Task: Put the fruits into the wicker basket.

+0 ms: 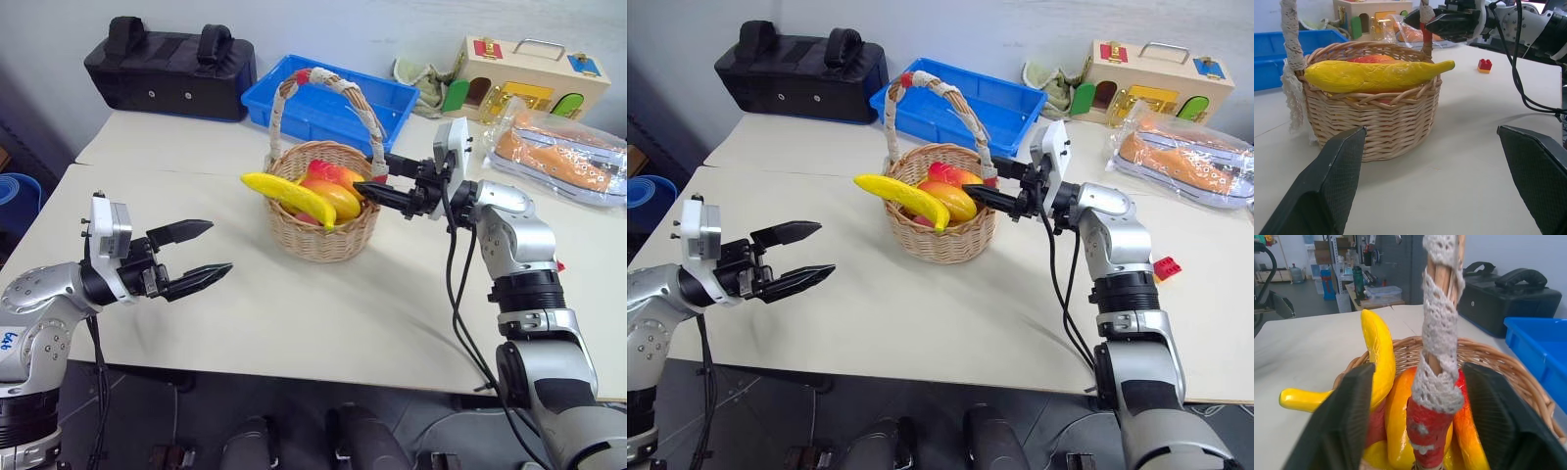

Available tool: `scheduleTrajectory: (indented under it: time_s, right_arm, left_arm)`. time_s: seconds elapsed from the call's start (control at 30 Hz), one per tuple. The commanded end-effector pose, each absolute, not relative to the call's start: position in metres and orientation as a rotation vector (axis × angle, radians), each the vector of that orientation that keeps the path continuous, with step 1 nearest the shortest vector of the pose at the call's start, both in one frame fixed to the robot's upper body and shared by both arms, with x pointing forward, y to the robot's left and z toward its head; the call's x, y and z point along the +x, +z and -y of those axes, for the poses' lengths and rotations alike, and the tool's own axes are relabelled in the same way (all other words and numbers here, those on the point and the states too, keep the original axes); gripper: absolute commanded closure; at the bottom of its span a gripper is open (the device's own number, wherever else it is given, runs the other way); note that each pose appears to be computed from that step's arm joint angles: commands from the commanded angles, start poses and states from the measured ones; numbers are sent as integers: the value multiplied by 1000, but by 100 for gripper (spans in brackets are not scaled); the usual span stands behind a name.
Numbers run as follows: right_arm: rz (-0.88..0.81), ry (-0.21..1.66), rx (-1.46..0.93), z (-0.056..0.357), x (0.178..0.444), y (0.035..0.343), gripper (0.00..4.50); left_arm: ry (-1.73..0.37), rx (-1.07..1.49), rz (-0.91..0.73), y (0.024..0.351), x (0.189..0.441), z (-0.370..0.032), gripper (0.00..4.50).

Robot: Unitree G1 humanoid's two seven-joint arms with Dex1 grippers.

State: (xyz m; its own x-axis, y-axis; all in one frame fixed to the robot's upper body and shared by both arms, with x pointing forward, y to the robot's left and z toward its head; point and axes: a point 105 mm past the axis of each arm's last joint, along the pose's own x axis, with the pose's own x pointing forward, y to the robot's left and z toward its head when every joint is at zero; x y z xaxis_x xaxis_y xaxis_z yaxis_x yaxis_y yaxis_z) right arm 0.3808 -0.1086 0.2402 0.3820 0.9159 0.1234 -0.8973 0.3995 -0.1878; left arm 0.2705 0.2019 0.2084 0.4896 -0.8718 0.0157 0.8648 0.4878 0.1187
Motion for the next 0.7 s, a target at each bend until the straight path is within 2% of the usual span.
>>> scheduleTrajectory:
  time_s: [0.03, 0.17, 0.2, 0.4, 0.63, 0.7]
  right_arm:
    - [261, 1162, -128, 109, 381, 251, 286]
    - [261, 1166, -126, 113, 380, 252, 421]
    - [266, 1170, -125, 114, 379, 253, 428]
    - [343, 1141, -73, 137, 359, 269, 428]
    - [440, 893, -61, 188, 330, 280, 428]
    - [458, 763, -73, 210, 322, 278, 428]
  left_arm:
    - [-1066, 117, 126, 219, 265, -200, 0]
    - [-1064, 116, 130, 219, 265, -199, 0]
    - [-1064, 115, 130, 219, 265, -199, 0]
    - [-1071, 98, 142, 218, 265, -194, 0]
    - [-1081, 82, 152, 216, 269, -190, 0]
    - [-1092, 76, 152, 215, 272, -188, 0]
